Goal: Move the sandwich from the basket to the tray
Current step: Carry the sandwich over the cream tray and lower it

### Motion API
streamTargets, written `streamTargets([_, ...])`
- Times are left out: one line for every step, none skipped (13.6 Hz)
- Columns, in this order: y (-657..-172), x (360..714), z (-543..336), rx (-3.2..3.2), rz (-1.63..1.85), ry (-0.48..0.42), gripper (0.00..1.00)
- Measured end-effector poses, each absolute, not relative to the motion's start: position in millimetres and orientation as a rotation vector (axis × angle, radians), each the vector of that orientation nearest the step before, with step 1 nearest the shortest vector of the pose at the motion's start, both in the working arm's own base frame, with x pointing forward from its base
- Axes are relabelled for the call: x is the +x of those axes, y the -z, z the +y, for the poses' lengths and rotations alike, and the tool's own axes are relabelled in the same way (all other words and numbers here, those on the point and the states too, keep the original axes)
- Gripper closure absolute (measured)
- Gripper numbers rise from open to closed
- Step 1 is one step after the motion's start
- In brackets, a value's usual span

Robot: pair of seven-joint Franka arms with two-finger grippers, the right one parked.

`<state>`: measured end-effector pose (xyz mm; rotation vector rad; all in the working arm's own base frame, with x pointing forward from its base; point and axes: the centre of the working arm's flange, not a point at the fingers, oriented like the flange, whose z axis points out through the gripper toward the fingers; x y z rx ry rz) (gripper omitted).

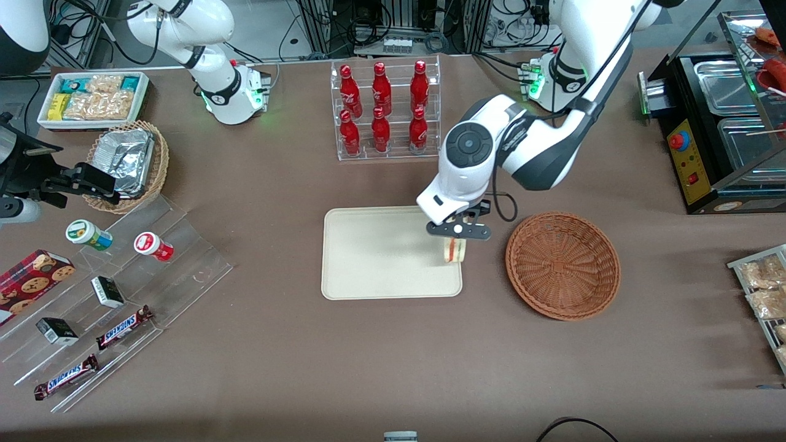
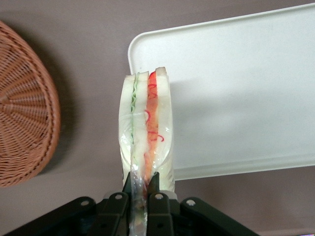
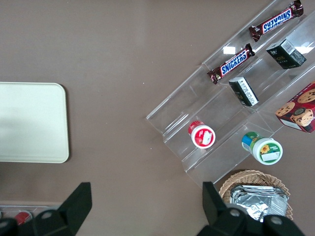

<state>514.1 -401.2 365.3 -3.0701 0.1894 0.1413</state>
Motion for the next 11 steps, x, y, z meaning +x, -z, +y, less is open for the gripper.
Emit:
streamTargets([-357.8, 514.8, -407.7, -3.061, 0.174, -0.128, 0.87])
streamTargets([-348.8, 515.7, -415.2, -3.058, 0.161, -0.113, 0.87])
streamTargets([-340.2, 516.6, -422.7, -3.063, 0.156, -0.102, 0.87])
streamTargets([-332.2, 516.5, -430.2, -3.069, 0.164, -0.104, 0.87])
streamTargets([-326.4, 516.1, -436.9, -3.078, 0.172, -0.11, 0.87])
streamTargets([-322.3, 516.3, -442.3, -3.088, 0.18, -0.118, 0.87])
streamTargets([-319.9, 517.9, -446.9, -3.103, 0.184, -0.117, 0.87])
streamTargets([-317.8, 519.6, -450.8, -3.12, 0.187, -0.111, 0.87])
streamTargets([-315.6, 520.9, -453.7, -3.134, 0.189, -0.104, 0.87])
streamTargets([-312.8, 522.0, -455.5, -3.144, 0.192, -0.095, 0.87])
streamTargets([-309.5, 522.7, -456.4, -3.145, 0.199, -0.088, 0.87])
